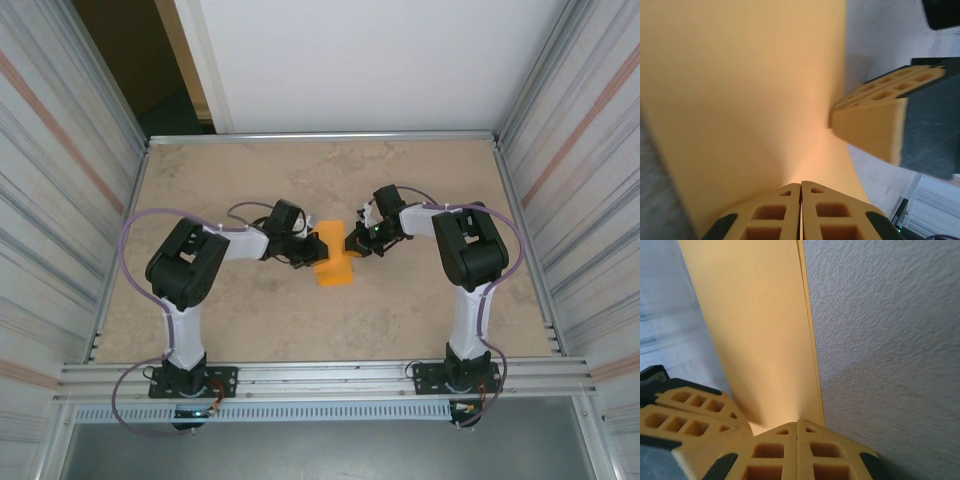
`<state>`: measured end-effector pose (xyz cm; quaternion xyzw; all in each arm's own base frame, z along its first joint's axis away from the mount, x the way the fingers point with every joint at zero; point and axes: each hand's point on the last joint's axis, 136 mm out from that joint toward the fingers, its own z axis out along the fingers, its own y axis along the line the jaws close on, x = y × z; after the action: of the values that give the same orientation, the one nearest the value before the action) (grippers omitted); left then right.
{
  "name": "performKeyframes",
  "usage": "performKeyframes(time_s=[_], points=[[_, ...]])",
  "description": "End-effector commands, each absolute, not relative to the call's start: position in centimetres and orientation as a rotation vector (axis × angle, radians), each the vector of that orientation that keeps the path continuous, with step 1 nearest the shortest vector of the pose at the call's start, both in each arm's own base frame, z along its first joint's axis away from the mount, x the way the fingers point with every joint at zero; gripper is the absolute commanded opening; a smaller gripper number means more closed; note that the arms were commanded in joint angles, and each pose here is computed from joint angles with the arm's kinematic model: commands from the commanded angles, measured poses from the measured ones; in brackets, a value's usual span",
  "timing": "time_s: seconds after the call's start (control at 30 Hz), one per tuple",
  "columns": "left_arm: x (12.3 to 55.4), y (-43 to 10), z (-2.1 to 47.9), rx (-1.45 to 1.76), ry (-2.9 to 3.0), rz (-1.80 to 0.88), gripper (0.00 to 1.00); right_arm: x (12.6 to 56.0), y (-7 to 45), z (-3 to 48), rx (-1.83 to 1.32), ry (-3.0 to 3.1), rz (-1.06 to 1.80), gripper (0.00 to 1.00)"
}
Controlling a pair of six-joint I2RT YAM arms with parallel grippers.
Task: Fold a paper plane with a square sheet of paper (pick it up from the middle)
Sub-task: First fold the square sheet of paper in half at the center of the table.
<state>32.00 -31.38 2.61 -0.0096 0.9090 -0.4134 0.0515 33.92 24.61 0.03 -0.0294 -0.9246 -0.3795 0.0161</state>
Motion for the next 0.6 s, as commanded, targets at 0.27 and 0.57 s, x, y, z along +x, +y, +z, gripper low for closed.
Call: performKeyframes(time_s=[0.27,0.57], points=[[30.5,-25.1,1.3,-0.173,2.863,-1.128,0.1,25.1,14.5,-11.6,-0.355,-2.818,-0.319,0.0],[29.9,-31.2,5.4,0.037,2.799,-1.266,0.11,25.0,14.6,-11.7,-0.359,-2.814,-0.323,0.0]])
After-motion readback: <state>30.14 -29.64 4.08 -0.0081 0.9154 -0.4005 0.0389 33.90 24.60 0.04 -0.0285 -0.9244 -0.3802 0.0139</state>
